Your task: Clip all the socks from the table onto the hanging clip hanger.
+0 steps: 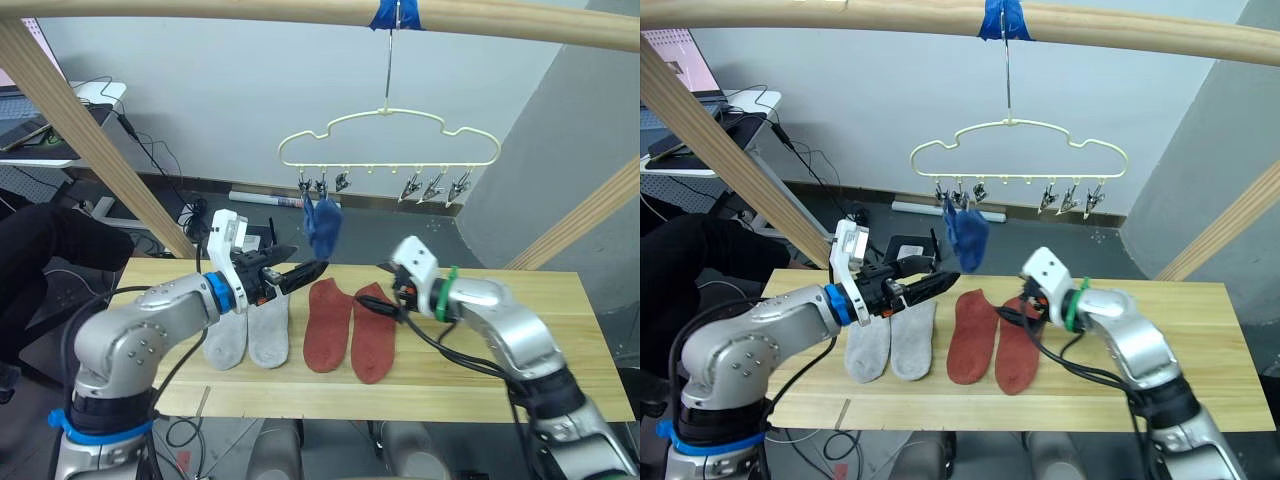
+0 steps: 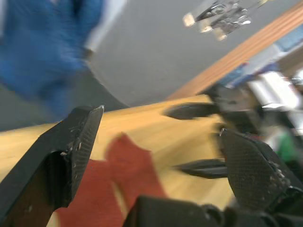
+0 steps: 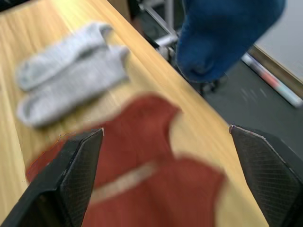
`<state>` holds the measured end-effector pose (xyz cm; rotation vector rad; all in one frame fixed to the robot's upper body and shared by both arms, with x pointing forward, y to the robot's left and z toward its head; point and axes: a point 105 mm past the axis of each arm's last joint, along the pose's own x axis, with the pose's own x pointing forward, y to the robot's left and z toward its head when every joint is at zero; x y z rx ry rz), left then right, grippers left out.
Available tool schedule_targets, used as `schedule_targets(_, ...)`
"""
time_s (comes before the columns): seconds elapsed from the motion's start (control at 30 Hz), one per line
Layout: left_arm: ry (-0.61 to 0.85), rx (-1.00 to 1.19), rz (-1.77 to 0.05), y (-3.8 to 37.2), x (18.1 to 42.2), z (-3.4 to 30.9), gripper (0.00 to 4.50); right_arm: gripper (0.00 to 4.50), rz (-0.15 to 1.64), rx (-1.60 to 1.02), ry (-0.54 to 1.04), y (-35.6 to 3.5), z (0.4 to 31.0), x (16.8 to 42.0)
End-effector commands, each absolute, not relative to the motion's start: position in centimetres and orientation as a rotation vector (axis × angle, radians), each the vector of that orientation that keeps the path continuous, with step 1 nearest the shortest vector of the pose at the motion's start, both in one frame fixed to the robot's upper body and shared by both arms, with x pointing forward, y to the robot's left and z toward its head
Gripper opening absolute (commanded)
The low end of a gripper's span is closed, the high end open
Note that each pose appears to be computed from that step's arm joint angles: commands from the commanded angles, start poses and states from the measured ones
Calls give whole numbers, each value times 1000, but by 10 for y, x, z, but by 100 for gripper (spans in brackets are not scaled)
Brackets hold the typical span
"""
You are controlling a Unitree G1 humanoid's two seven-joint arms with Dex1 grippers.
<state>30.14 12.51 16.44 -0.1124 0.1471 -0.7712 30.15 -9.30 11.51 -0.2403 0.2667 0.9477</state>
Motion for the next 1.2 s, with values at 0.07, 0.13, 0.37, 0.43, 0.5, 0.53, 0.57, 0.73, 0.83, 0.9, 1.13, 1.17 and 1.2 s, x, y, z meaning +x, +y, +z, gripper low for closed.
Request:
schedule_targets(0.07,-33,-26,-778,116,301,179,450,446,968,-89,165,-96,147,286)
schedule_targets(0.13,-56,-47,-781,112,301,179,450,446,965,-53,158,-99,152,281)
schedule_targets(0.37,-350,109,-723,85,308,187,335,450,933,-10,72,-115,170,265)
schedule_targets(0.43,-364,140,-674,84,315,183,281,450,905,31,48,-113,177,268)
schedule_targets(0.5,-371,124,-645,84,321,182,281,450,890,49,35,-112,181,270)
schedule_targets(0.53,-381,131,-646,82,323,183,281,450,887,49,28,-112,183,270)
schedule_targets(0.57,-391,142,-649,80,323,183,281,450,884,48,25,-112,184,270)
schedule_targets(0.73,-400,146,-625,73,333,180,281,450,883,51,-8,-111,191,269)
schedule_targets(0.83,-405,144,-595,70,342,179,281,450,905,42,-33,-108,196,267)
schedule_targets(0.9,-410,147,-557,74,348,180,281,450,922,59,-50,-105,200,266)
schedule_targets(1.13,-423,134,-580,73,352,180,281,450,951,53,-75,-102,209,265)
schedule_targets(1.17,-426,133,-580,72,353,181,281,450,950,48,-78,-102,210,265)
schedule_targets(1.2,-429,132,-580,71,354,182,281,450,950,45,-81,-101,210,266)
